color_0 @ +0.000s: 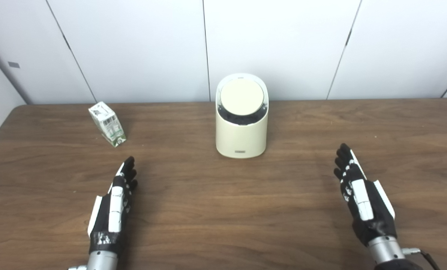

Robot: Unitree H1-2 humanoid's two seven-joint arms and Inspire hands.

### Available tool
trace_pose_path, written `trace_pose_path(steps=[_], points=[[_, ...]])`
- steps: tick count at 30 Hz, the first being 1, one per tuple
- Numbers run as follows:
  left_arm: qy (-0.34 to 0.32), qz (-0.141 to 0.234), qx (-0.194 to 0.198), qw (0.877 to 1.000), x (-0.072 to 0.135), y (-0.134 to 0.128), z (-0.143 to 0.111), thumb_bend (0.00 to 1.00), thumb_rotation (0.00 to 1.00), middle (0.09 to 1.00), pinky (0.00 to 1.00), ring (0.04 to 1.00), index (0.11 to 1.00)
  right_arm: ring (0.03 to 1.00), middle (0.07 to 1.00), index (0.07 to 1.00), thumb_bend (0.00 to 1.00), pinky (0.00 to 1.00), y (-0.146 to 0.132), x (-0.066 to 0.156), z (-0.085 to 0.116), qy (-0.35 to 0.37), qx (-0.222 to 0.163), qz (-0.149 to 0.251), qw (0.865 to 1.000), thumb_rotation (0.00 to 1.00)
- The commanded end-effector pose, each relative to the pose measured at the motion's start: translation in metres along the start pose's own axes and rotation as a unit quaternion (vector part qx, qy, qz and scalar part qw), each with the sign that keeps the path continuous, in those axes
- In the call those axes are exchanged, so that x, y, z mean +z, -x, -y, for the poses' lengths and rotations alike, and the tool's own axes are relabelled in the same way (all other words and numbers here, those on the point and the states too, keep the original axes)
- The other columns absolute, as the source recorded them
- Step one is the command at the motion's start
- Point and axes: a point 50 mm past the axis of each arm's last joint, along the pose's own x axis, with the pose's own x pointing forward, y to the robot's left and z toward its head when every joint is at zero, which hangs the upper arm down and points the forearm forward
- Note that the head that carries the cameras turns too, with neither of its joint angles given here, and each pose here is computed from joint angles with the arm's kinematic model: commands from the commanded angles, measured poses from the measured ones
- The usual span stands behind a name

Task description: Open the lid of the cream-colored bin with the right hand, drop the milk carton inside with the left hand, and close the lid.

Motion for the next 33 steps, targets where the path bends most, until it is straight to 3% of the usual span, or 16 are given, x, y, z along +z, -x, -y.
trace_pose_path(steps=[1, 14, 19, 23, 28, 33], points=[[-0.008, 0.041, -0.007, 0.999, 0.015, -0.002, -0.001, 0.58, 1.0, 1.0, 1.0, 1.0, 1.0, 1.0, 1.0, 1.0, 0.68, 1.0, -0.003, 0.016, -0.002, 0.004, 0.002, 0.034, 0.999, 0.92], [-0.006, 0.041, -0.009, 0.999, 0.013, -0.003, 0.0, 0.57, 1.0, 1.0, 1.0, 1.0, 1.0, 0.998, 0.998, 1.0, 0.69, 1.0, -0.004, 0.016, -0.004, 0.006, -0.001, 0.024, 1.0, 0.87], [-0.007, 0.04, -0.01, 0.999, 0.01, -0.003, 0.001, 0.56, 1.0, 1.0, 1.0, 1.0, 1.0, 0.995, 0.994, 1.0, 0.7, 0.99, -0.011, 0.022, -0.009, 0.013, -0.001, 0.028, 1.0, 0.78], [-0.013, 0.034, -0.008, 0.999, 0.007, -0.002, 0.002, 0.56, 1.0, 1.0, 1.0, 1.0, 1.0, 0.955, 0.975, 0.985, 0.71, 0.9, -0.044, 0.042, -0.019, 0.052, 0.004, 0.069, 0.996, 0.7], [-0.015, 0.031, -0.009, 0.999, 0.003, -0.001, 0.002, 0.54, 1.0, 1.0, 1.0, 1.0, 1.0, 0.959, 0.968, 0.972, 0.83, 0.9, -0.08, 0.066, -0.03, 0.072, -0.014, 0.092, 0.993, 0.62], [-0.015, 0.03, -0.007, 0.999, 0.001, 0.001, 0.003, 0.54, 1.0, 1.0, 1.0, 1.0, 1.0, 0.921, 0.929, 0.939, 0.88, 0.9, -0.111, 0.09, -0.046, 0.109, -0.027, 0.116, 0.987, 0.55]])
